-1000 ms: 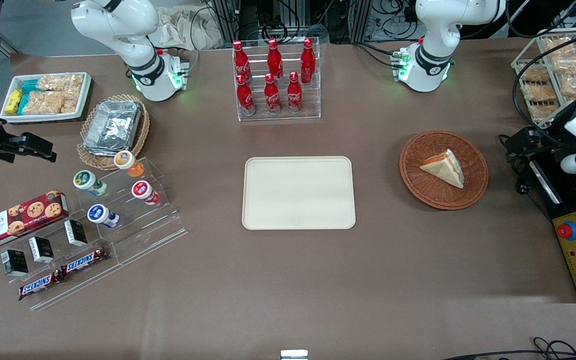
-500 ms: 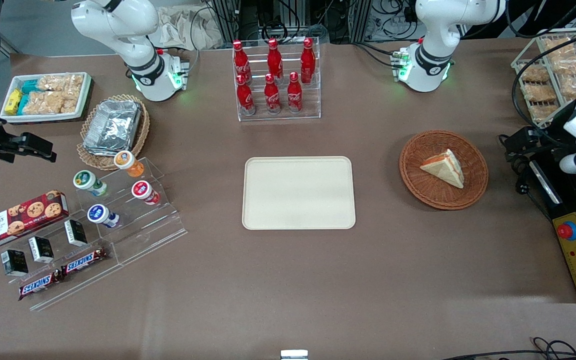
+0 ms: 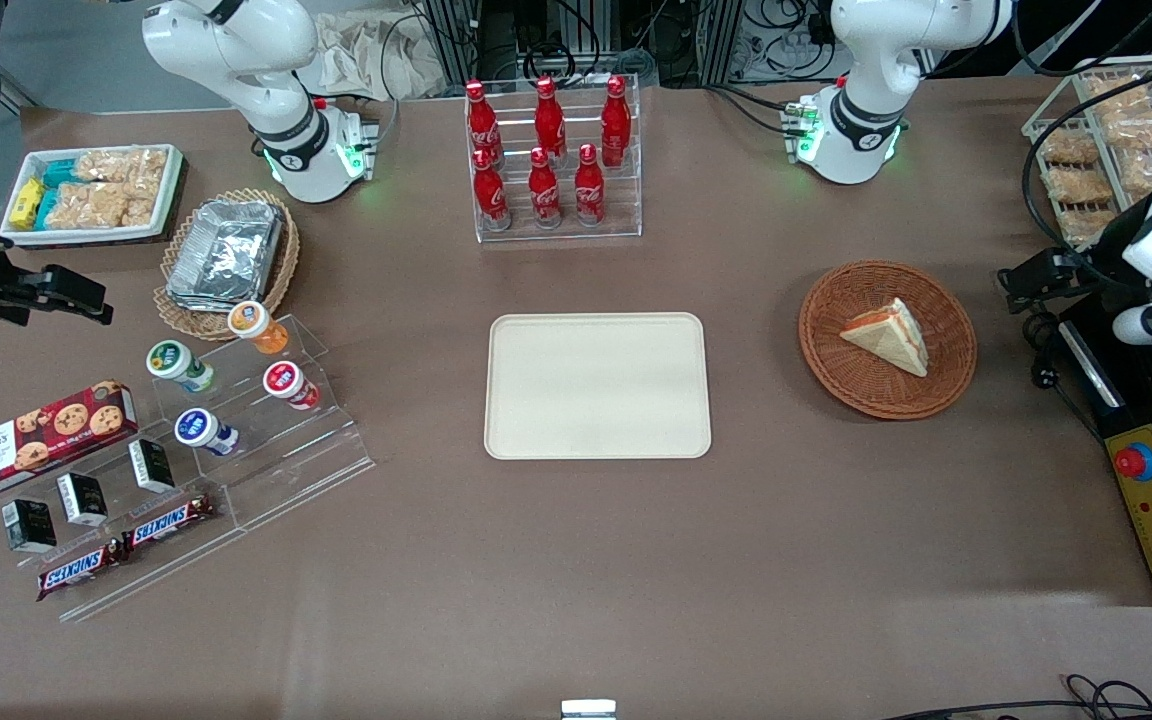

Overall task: Place sandwich from basket to tray
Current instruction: 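Move the left gripper over the wicker basket holding the sandwich, then lower the open left gripper around the wrapped triangular sandwich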

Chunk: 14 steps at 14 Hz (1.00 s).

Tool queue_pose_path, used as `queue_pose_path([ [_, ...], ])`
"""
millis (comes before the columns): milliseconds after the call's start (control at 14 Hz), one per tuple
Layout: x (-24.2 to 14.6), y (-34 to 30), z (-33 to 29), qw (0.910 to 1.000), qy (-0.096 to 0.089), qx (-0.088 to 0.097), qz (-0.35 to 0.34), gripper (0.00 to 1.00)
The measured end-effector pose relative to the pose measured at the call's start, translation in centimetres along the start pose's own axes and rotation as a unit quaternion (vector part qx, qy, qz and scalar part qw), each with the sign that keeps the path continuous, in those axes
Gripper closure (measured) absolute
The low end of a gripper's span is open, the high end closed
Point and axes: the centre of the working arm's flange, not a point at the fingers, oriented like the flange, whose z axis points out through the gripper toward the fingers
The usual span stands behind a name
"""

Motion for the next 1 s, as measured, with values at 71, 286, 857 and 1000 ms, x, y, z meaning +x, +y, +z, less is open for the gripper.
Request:
queue_pose_path([
  [71, -0.1, 0.0, 0.3, 1.0000, -0.004, 0.000, -0.007, 0.00],
  [286, -1.5, -0.1, 1.5, 0.9998, -0.013, 0.000, -0.017, 0.00],
  [857, -8.3, -0.7, 8.2, 0.9998, 0.003, -0.004, -0.020, 0.00],
  [1000, -9.2, -0.9, 10.0, 0.9997, 0.002, -0.005, -0.025, 0.00],
])
